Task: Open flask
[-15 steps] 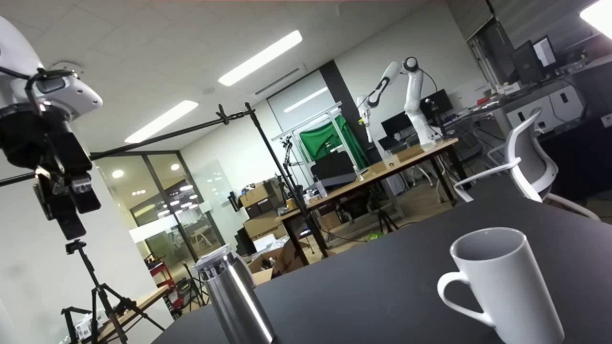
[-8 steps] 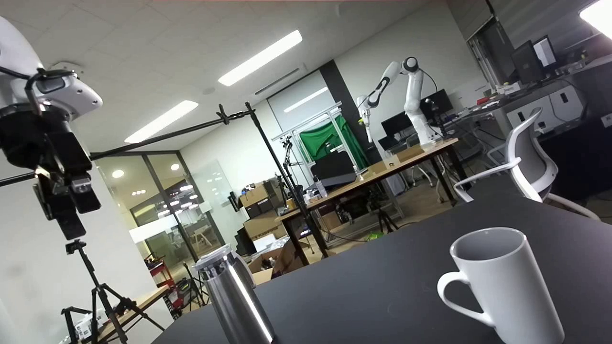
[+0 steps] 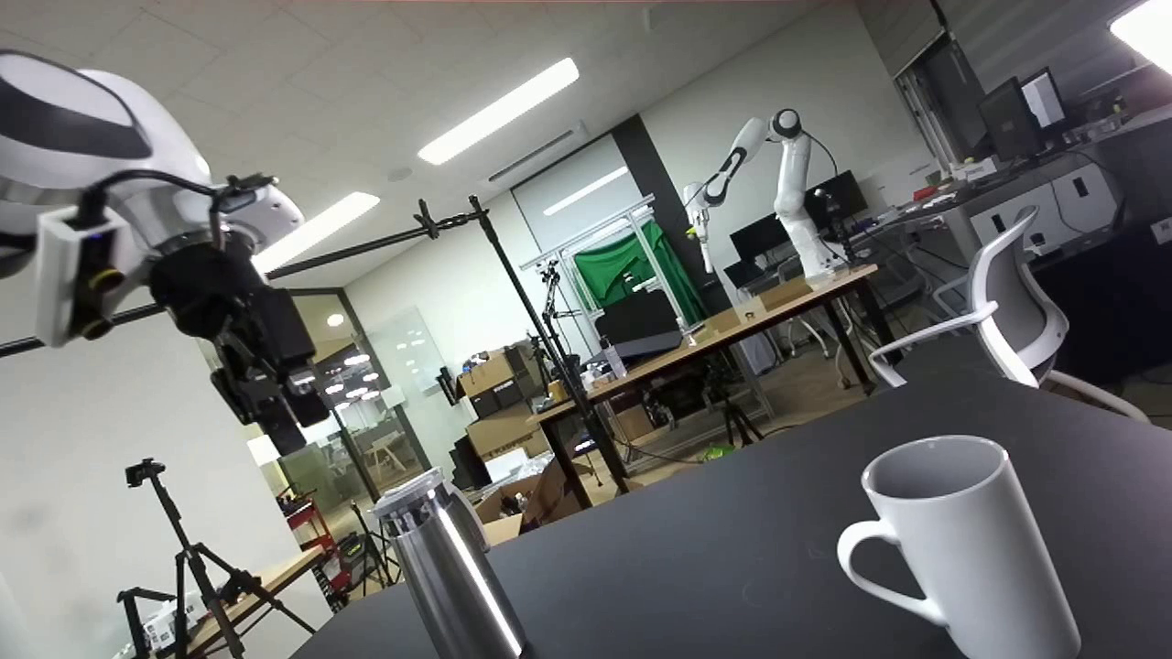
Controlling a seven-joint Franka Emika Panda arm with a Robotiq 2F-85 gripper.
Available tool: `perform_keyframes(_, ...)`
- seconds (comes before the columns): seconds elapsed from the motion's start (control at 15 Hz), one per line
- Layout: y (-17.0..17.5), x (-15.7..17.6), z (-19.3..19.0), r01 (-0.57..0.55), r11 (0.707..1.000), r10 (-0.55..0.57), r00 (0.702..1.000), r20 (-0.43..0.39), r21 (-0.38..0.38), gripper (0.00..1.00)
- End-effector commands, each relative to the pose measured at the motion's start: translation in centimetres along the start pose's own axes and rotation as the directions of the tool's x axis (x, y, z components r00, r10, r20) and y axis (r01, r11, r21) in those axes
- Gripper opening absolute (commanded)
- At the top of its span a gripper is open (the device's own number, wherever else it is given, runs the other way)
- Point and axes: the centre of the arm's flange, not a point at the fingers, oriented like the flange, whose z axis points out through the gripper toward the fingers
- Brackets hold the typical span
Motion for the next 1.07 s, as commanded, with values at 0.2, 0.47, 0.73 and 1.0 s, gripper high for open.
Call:
perform_keyframes(0.2, -3.7, 11.4, 2.4, -0.113, 0.991, 0.105, 0.989, 0.107, 0.071, 0.12)
perform_keyframes(0.47, -6.9, 13.7, 1.5, -0.110, 0.987, 0.095, 0.988, 0.125, 0.120, 0.00)
perform_keyframes(0.73, -7.9, 12.5, 2.4, -0.049, 0.991, 0.031, 0.990, 0.137, 0.125, 0.01)
perform_keyframes(1.0, -8.4, 12.6, 2.3, -0.041, 0.991, 0.022, 0.989, 0.145, 0.124, 0.01)
